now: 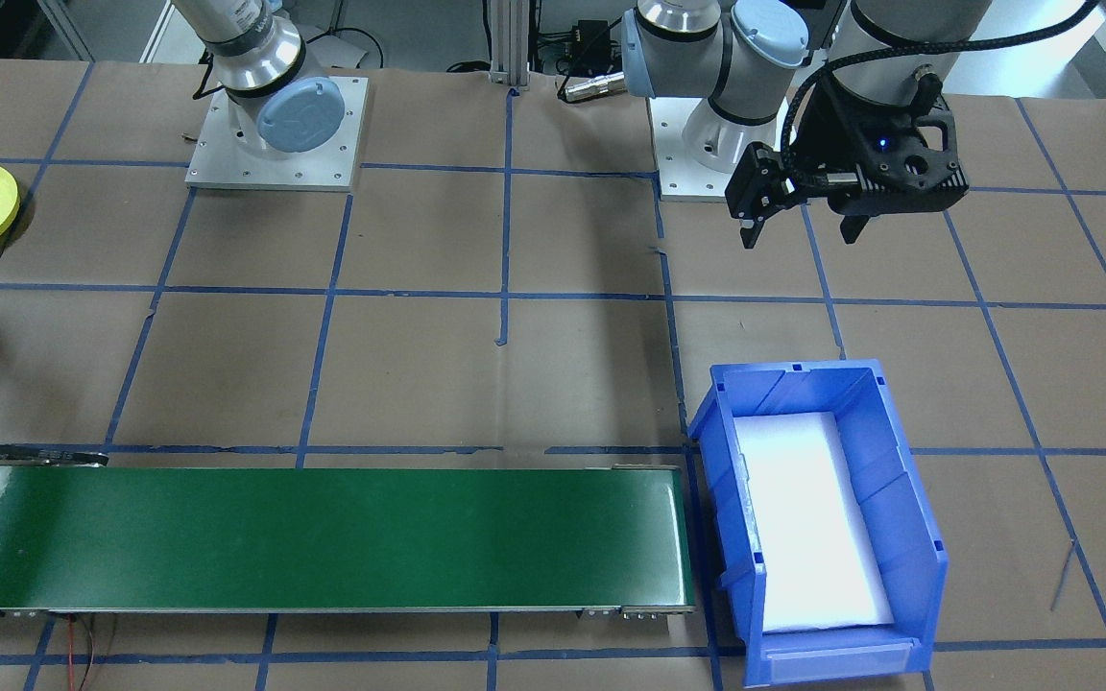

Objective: Move block left to right into plate

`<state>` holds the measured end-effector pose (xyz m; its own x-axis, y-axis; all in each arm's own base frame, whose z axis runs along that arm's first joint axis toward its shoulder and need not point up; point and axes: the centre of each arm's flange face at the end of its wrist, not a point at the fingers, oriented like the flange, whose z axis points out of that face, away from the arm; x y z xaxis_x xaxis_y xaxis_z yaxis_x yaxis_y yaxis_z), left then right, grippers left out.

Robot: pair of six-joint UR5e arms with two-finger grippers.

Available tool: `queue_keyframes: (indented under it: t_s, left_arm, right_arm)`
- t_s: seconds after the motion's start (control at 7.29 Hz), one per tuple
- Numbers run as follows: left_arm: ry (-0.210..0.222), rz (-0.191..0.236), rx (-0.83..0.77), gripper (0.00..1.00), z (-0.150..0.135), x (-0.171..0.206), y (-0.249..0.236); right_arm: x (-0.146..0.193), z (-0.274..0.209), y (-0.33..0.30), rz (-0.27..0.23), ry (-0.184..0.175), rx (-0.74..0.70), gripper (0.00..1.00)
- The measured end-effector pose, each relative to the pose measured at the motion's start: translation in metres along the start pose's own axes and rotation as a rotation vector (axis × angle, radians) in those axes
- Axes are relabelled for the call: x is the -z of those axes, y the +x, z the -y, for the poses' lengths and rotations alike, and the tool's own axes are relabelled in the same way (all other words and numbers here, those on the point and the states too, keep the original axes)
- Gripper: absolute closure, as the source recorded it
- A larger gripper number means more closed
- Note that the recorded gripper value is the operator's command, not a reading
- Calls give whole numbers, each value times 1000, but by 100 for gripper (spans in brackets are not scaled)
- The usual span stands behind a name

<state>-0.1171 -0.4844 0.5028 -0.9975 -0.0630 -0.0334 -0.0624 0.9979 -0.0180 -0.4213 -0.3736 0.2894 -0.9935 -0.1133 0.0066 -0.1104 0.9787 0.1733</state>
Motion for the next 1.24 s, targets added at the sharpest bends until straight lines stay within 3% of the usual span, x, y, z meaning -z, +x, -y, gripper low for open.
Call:
queue_keyframes:
  t_s: [0.27,0.55,0.96,1.24]
  left_arm:
    - [0,-1,1,0,0,0,0]
    - [-1,-7,1,0,0,0,1]
    - [-1,-9,1,0,0,0,2]
    - [-1,-8,1,0,0,0,2]
  right_arm:
    - [-45,-79,22,98,-25,-110,49]
    - [-79,-113,16,144,-30,-169,0]
    - [-85,-126,16,145,-19,-171,0]
    - [-48,-99,11,86,49,-128,0]
